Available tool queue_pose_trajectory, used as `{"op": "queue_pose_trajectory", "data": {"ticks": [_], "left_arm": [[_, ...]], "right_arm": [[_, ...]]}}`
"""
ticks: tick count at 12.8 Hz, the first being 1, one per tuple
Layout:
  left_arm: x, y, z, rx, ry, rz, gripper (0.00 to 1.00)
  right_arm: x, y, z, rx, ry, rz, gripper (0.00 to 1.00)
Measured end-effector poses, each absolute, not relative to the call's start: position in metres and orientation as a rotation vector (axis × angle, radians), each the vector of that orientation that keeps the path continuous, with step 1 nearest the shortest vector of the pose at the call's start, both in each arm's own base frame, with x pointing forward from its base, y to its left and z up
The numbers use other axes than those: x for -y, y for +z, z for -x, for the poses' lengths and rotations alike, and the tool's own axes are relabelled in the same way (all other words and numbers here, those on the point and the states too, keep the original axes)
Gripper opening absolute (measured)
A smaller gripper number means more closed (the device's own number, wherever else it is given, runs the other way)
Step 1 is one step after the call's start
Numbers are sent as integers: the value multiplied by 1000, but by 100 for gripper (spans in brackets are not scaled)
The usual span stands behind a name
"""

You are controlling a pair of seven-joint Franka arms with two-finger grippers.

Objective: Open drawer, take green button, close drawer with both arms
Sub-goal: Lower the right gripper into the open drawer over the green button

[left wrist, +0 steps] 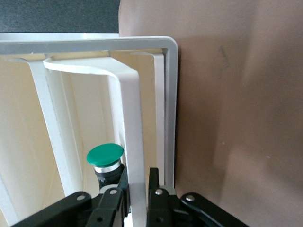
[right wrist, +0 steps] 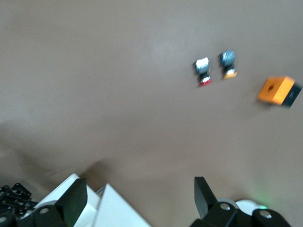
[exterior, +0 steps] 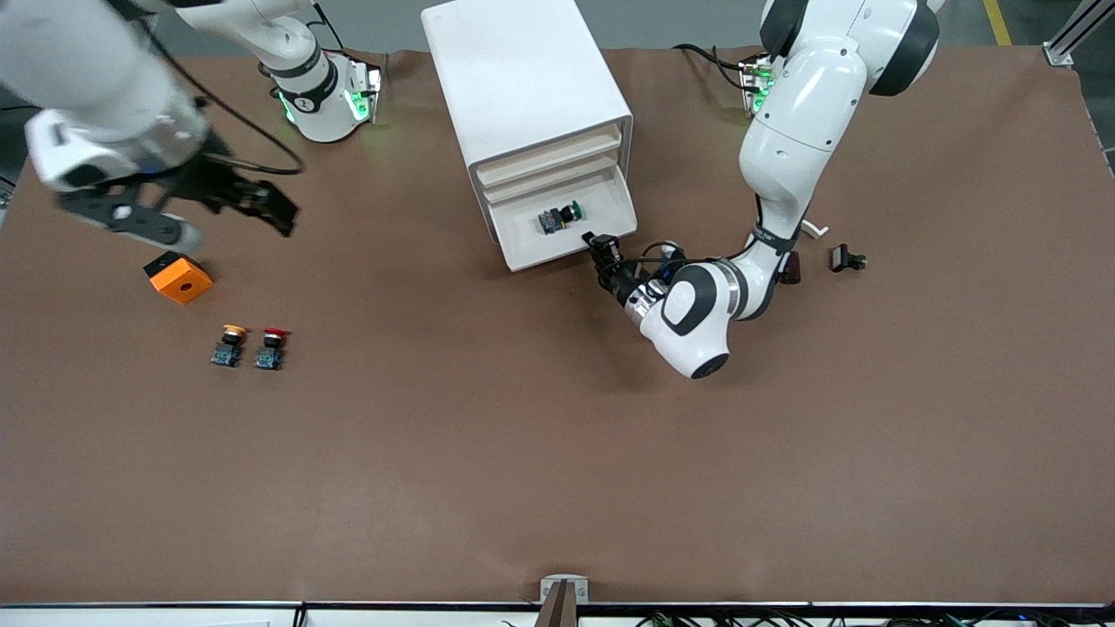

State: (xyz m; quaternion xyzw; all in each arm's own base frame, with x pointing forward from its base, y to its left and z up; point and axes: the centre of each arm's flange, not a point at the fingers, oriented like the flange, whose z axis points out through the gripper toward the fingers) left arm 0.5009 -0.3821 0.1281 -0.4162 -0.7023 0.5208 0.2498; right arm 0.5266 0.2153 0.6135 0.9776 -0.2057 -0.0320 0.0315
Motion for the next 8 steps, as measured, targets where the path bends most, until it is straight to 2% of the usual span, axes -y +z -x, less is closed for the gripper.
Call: {"op": "queue_pose_trajectory", "data": {"ticks": [4,7,8], "left_arm": [[366,128,-514,1940,1434,1119,21],[358,128,-522,1957,1444,1114,22],[356,127,-525,1964,1446,1114,26]], "right_arm": [[-330,560,-499,916,-114,-2870,100],[-382,523,-486,1057,-94,-2798,100],[-398,509,-483,1106,-86,-2775,100]]}}
